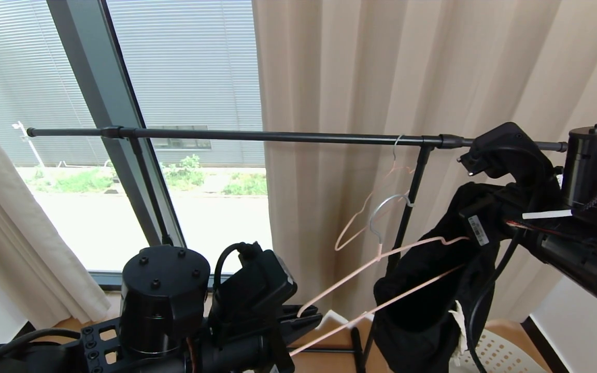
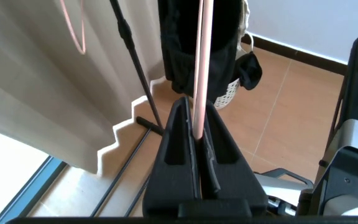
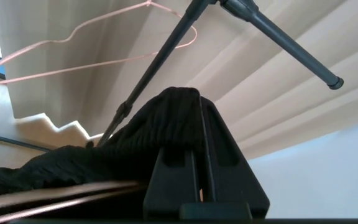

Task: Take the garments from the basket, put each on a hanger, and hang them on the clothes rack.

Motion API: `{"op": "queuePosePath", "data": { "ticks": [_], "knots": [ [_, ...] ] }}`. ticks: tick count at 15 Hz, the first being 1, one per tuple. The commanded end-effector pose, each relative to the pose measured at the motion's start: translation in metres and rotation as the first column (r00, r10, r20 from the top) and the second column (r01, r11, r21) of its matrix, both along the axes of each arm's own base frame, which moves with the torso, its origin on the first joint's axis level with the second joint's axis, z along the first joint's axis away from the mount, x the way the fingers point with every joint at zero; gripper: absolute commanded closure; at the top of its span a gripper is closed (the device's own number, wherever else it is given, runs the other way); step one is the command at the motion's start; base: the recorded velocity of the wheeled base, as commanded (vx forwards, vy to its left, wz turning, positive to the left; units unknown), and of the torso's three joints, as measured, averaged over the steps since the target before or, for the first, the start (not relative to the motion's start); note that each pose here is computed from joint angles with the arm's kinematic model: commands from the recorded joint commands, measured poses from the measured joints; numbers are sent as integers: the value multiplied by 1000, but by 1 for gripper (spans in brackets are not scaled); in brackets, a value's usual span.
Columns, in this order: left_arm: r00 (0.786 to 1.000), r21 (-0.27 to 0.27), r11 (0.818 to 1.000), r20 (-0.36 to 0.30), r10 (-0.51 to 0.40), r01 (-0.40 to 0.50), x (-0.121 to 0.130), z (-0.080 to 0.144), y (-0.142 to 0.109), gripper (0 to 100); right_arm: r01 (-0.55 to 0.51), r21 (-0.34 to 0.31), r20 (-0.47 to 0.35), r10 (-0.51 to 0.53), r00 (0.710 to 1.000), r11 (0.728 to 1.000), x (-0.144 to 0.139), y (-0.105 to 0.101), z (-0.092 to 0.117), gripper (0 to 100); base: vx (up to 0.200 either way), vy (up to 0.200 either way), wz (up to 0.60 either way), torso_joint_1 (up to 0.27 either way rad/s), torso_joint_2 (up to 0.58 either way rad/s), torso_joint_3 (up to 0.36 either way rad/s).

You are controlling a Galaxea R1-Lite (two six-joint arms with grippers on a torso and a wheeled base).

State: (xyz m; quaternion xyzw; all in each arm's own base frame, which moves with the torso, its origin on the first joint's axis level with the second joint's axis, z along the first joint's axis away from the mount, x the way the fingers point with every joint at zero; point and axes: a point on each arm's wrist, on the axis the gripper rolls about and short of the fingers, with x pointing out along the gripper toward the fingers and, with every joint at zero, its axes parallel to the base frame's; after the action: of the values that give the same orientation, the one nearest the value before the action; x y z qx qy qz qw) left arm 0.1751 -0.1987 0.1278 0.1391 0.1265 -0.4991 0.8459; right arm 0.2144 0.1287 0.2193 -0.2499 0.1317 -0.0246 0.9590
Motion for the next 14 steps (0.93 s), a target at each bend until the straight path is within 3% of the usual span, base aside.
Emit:
{"op": "queuePosePath", "data": {
  "ticks": [1, 5, 10, 14],
  "knots": [
    [1000, -9, 1000, 15, 27, -27, 3, 4, -1, 100, -5, -8, -3, 5, 1000, 1000, -5, 2, -3, 100, 0, 0, 0, 0, 0, 0],
    [994, -20, 994, 4, 111, -111, 12, 5, 0, 100, -29, -12, -9, 29, 1000, 999, -8, 8, -4, 100, 0, 0, 0, 0, 0, 0],
    [993, -33, 992, 3, 121, -121, 14, 7, -1, 100, -111, 17, -4, 111, 994, 994, -22, 25, -3, 100, 0, 0, 0, 0, 0, 0],
    [993, -33, 993, 4, 117, -117, 14, 7, -2, 100, -173, 117, 0, 174, 985, 978, -35, 44, -4, 100, 0, 0, 0, 0, 0, 0]
  ]
}}
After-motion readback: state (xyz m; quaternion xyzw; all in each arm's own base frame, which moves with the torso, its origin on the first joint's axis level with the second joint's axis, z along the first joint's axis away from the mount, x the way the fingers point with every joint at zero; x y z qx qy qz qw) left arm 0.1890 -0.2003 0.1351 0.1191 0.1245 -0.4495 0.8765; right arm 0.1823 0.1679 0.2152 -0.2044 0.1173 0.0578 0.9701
